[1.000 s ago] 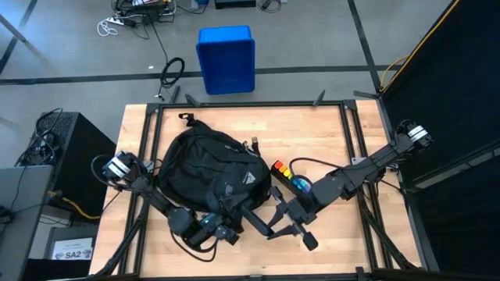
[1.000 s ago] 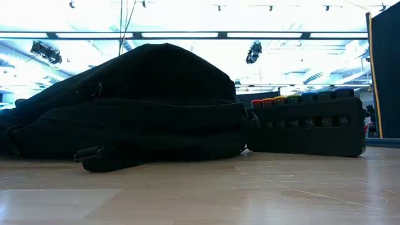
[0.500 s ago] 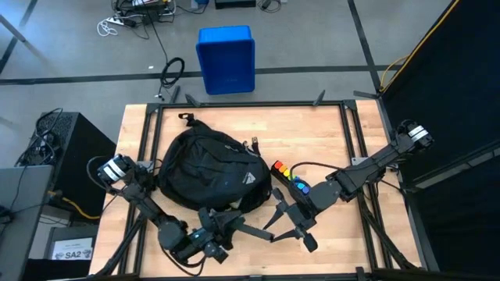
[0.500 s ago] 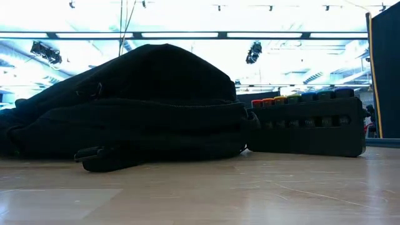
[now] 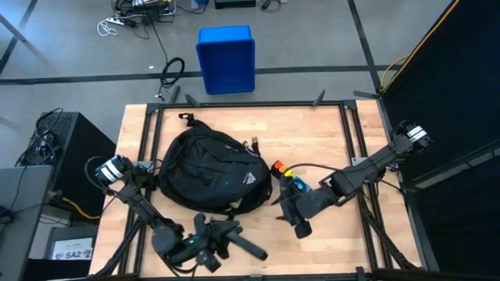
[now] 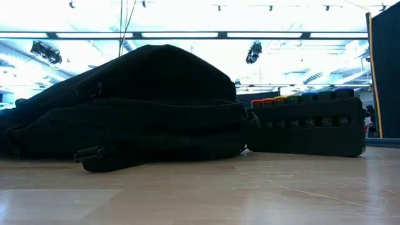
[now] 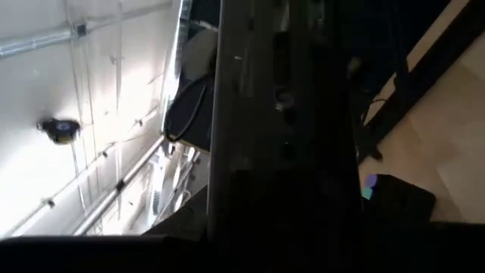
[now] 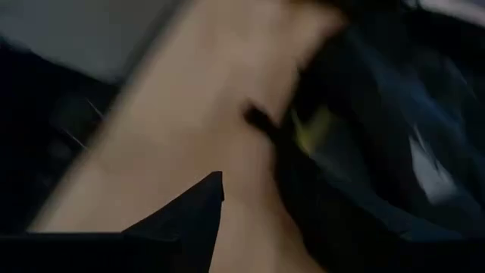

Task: Unpack backpack
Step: Close the black medicine organizer

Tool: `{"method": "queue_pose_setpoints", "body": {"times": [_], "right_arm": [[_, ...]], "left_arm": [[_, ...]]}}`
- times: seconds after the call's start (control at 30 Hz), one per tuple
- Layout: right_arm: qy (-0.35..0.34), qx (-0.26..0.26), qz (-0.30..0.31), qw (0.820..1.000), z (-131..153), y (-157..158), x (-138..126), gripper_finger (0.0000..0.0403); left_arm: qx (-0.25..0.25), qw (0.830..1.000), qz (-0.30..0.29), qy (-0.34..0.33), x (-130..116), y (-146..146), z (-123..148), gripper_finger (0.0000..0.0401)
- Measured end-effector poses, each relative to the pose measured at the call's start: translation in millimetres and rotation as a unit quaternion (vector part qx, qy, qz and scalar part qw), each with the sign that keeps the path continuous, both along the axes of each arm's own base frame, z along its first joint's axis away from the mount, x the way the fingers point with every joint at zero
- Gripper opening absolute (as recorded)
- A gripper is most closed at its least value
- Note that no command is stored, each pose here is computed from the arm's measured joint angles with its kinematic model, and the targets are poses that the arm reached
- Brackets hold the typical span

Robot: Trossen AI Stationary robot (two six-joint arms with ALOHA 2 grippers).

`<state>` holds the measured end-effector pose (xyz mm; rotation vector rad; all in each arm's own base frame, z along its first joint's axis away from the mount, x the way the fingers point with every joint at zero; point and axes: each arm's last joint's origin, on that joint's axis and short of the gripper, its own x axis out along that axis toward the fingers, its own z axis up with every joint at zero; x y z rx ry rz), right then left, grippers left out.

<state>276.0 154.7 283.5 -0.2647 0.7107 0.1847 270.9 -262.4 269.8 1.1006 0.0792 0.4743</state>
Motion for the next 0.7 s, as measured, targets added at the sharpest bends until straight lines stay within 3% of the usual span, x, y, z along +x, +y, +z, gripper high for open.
{"method": "queue_pose_setpoints", "body": {"times": [0.2,0.43,0.57,0.7], "right_arm": [[0.038,-0.019,-0.047,0.998,-8.2,2.0,-10.2,0.0170],[0.042,-0.019,-0.055,0.997,-9.4,8.0,-16.0,0.0168],[0.064,-0.026,-0.062,0.996,-12.6,10.5,-23.2,0.0163],[0.099,-0.020,-0.083,0.991,-16.7,11.7,-32.1,0.0160]], "left_arm": [[-0.061,0.998,0.019,-0.012,16.9,14.2,-6.4,0.0125],[-0.139,0.985,-0.102,0.017,41.9,23.1,-32.3,0.0125],[-0.207,0.959,-0.174,0.085,45.9,27.4,-44.8,0.0125],[-0.283,0.912,-0.234,0.181,41.5,37.2,-46.2,0.0124]]}}
